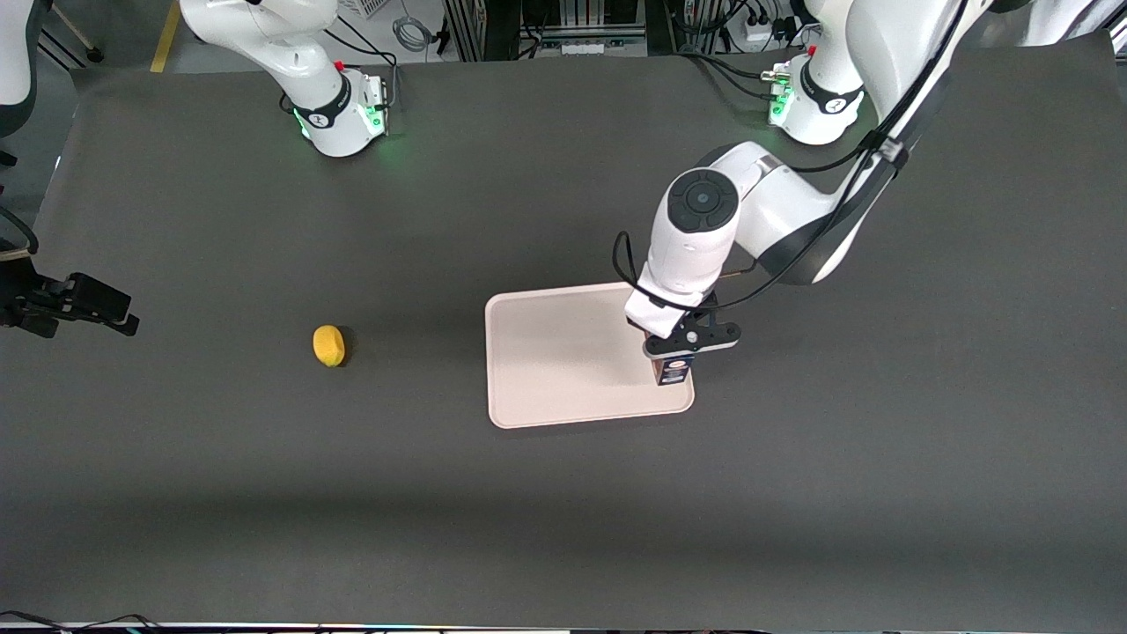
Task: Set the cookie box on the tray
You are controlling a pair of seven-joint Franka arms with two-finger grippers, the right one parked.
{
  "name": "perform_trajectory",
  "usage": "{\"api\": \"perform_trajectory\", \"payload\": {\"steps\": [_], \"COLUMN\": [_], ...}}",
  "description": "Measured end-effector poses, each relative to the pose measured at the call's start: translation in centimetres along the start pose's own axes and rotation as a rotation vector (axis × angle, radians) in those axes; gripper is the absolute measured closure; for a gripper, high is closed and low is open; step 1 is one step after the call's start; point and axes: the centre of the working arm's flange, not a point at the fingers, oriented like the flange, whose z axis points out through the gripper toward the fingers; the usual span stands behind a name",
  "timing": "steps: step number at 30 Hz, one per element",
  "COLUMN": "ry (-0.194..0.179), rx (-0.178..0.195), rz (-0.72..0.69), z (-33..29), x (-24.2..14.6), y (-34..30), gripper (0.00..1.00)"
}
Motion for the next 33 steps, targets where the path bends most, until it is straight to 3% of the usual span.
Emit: {"api": "perform_trajectory", "payload": {"steps": [6, 13, 21, 33], "ry": [-0.001, 0.04, 0.002, 0.002], "rx": [0.01, 0.048, 0.05, 0.04], "rz": [0.022, -0.014, -0.027, -0.02], "z": [2.9, 6.4, 10.2, 9.9], "x": [-0.6, -1.1, -1.7, -2.0], "y": [0.1, 0.1, 0.4, 1.0], "gripper": [0.76, 0.76, 0.76, 0.76]}}
